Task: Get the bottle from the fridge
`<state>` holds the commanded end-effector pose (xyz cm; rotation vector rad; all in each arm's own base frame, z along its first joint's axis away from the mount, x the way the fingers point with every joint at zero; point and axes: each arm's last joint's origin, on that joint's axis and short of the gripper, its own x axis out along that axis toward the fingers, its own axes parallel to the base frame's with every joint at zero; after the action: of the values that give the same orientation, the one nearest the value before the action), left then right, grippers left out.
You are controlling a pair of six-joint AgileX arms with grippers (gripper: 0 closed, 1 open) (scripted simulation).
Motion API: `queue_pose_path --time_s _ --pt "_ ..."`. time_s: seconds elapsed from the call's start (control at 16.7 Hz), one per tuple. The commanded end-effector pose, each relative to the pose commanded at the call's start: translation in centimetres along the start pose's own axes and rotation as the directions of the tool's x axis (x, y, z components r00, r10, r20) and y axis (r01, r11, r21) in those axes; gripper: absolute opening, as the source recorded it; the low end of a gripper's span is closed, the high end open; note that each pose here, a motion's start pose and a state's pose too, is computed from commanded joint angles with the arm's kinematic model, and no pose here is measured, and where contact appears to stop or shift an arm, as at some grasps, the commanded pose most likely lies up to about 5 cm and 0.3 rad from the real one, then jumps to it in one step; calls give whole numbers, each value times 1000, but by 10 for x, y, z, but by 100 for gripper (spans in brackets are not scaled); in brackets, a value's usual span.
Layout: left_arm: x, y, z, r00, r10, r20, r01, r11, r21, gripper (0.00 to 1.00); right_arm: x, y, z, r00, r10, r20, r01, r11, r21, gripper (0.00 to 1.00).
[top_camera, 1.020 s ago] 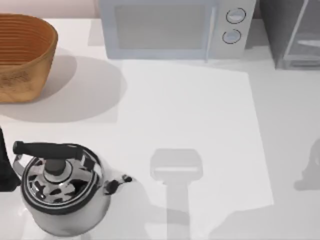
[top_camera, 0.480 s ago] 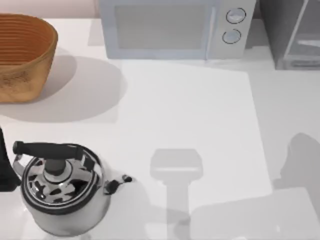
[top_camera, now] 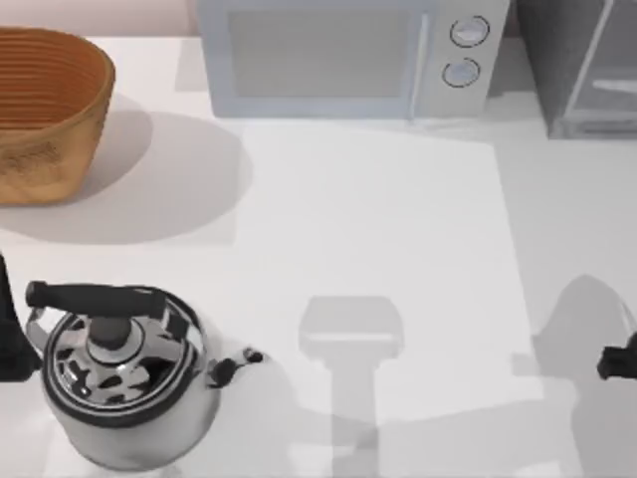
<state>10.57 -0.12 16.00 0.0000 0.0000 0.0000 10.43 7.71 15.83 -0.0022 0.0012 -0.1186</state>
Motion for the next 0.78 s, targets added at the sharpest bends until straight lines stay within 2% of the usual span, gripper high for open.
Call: queue_pose_path --time_s 0.12,0.54,0.78 --pt "0 0 0 1000 0 0 0 1000 0 100 -9 11 -2 1000 -7 1 7 1000 -4 0" --pt "0 0 0 1000 0 0 0 1000 0 100 -41 36 -9 994 111 4 -110 994 -11 0" --pt "0 0 0 1000 0 0 0 1000 0 100 -42 37 -9 993 117 4 -117 993 -10 0"
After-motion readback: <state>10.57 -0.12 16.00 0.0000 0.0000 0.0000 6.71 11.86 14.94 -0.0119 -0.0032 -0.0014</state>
